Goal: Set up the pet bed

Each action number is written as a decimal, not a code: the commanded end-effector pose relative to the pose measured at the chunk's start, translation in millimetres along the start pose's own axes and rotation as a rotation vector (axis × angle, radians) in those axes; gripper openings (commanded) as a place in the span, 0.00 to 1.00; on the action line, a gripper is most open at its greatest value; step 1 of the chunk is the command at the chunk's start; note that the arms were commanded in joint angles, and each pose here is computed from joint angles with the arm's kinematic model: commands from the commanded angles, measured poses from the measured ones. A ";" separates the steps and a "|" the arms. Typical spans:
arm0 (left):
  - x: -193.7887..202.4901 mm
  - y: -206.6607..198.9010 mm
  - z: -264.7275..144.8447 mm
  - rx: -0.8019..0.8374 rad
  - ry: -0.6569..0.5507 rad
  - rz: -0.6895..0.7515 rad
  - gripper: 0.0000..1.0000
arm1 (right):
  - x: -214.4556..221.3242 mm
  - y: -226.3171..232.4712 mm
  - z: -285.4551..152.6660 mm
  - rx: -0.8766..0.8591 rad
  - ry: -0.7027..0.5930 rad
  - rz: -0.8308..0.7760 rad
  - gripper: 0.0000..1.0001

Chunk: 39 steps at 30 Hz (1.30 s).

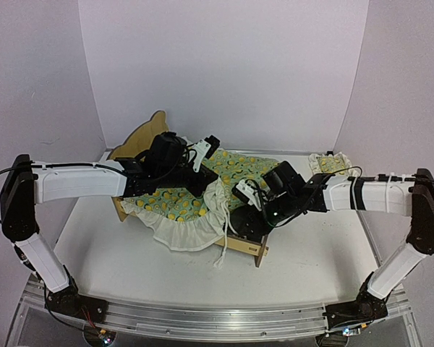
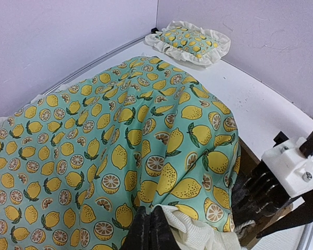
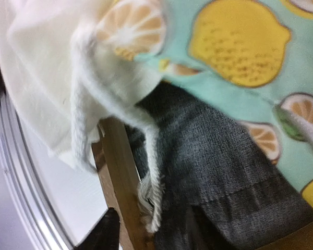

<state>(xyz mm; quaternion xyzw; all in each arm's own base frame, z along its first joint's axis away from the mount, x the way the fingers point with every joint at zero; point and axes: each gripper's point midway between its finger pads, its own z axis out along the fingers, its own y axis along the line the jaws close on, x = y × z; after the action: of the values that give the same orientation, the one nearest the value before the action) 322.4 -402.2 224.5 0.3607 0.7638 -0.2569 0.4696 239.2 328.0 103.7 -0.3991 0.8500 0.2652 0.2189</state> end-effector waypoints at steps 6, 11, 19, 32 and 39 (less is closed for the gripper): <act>-25.0 -0.8 -4.7 0.017 -0.086 -0.009 0.00 | -4.1 54.2 -38.2 -0.327 -0.016 -0.237 0.88; -24.1 -1.9 -4.3 0.025 -0.089 0.001 0.00 | 0.8 49.7 -31.1 -0.280 0.012 -0.311 0.92; -22.6 -5.8 -4.5 0.049 -0.099 0.002 0.00 | 6.1 36.9 -11.2 -0.220 0.070 -0.301 0.90; -26.1 -9.9 -3.4 0.071 -0.112 -0.001 0.00 | 12.6 38.0 9.4 -0.229 0.120 -0.292 0.69; -23.0 -8.9 -0.9 0.068 -0.105 -0.001 0.00 | 23.1 43.9 19.0 -0.224 0.163 -0.302 0.65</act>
<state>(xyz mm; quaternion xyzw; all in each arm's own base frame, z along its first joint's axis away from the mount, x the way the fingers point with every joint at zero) 315.0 -411.6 229.0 0.3734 0.7460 -0.2887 0.4699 191.7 339.7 84.8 -0.5571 0.7649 0.2943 0.1338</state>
